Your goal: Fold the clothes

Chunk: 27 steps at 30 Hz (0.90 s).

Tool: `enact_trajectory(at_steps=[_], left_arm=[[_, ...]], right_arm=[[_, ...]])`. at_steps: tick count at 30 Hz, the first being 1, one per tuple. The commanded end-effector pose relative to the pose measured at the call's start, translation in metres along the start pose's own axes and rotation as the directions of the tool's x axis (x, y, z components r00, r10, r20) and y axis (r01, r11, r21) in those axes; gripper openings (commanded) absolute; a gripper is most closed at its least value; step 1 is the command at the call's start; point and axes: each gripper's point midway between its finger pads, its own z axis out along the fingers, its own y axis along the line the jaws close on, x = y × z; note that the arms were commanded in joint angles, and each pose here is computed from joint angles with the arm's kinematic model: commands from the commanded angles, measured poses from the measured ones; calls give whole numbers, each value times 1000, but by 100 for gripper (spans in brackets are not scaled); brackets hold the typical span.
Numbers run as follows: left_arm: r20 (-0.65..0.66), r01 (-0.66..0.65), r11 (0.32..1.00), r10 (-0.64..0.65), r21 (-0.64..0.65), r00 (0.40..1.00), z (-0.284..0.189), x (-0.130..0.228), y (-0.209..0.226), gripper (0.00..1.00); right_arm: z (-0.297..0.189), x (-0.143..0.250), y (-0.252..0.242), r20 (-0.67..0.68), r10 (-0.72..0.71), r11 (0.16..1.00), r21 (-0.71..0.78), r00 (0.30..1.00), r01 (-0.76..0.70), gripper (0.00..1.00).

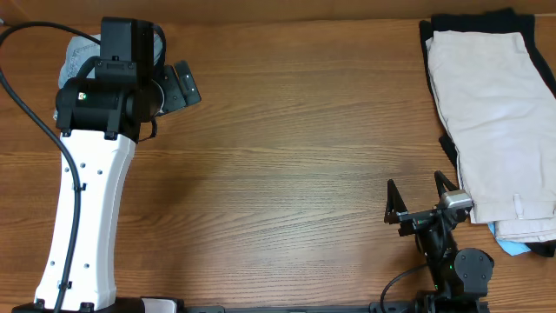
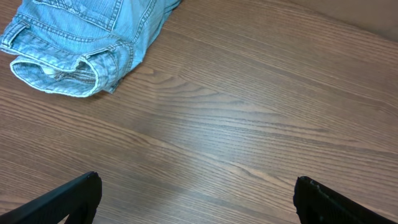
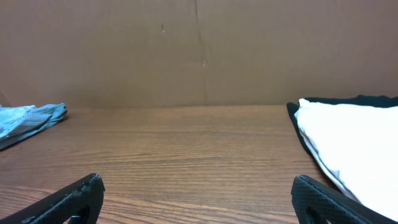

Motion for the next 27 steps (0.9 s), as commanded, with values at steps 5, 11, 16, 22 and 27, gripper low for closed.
enact_trajectory(at_steps=[5,11,16,22,27], left_arm=[[14,-21,1000,21,-7,1000,-3,-3,1,100],[14,-21,1000,21,-7,1000,-3,-3,1,100],[14,-21,1000,21,-7,1000,-3,-3,1,100],[14,-21,1000,21,-7,1000,-3,-3,1,100],[69,-17,1000,16,23,997,-29,-5,1,100]], right_arm=[[0,1,-1,6,2,1000,5,1000,-2,100],[0,1,-1,6,2,1000,5,1000,-2,100],[0,1,-1,6,2,1000,5,1000,-2,100],[0,1,-1,6,2,1000,5,1000,-2,100],[0,1,-1,6,2,1000,5,1000,-2,100]])
